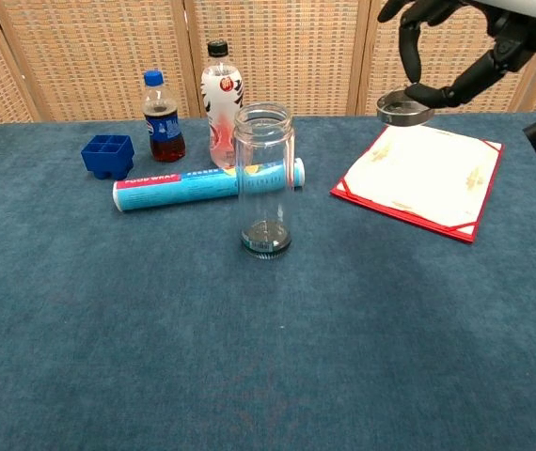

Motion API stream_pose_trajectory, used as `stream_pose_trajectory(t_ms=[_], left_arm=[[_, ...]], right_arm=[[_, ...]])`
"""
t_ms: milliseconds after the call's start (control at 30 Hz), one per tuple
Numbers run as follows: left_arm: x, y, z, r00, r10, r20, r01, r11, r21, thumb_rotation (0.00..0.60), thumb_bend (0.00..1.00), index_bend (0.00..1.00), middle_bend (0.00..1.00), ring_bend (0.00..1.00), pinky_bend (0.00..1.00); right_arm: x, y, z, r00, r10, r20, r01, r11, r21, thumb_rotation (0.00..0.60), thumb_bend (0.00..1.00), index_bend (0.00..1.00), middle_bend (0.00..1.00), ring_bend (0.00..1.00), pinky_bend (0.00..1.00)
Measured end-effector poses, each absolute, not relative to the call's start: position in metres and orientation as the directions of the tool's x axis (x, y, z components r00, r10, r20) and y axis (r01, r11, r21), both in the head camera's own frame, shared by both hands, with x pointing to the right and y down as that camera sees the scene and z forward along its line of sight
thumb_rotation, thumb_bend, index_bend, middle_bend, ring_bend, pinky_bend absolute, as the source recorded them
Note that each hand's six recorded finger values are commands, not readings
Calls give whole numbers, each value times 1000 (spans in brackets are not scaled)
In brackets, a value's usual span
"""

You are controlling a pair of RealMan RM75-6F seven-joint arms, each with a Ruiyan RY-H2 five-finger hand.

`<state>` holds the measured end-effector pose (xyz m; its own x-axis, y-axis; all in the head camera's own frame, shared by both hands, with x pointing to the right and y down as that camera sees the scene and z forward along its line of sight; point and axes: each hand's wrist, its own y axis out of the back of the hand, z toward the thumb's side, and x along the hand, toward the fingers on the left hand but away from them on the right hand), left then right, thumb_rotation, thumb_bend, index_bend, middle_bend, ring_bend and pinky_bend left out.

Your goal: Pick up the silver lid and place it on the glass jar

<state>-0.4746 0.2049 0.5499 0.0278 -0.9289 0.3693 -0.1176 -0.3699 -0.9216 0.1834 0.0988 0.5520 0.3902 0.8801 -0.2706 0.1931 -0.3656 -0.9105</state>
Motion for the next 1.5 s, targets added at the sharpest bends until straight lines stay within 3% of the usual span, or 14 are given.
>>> stream_pose_trajectory(t_ms=[800, 1500], left_arm=[[-475, 193, 556, 40, -924, 381, -150, -383, -912, 600, 178, 0, 0, 0, 0], [-478, 190, 562, 38, -917, 398, -161, -399, -903, 600, 179, 0, 0, 0, 0]], right_arm=[[107, 57, 568, 403, 872, -277, 284, -407, -868, 600, 525, 649, 242, 35, 221], [74, 50, 586, 414, 862, -294, 299, -433, -850, 600, 525, 649, 243, 35, 221]])
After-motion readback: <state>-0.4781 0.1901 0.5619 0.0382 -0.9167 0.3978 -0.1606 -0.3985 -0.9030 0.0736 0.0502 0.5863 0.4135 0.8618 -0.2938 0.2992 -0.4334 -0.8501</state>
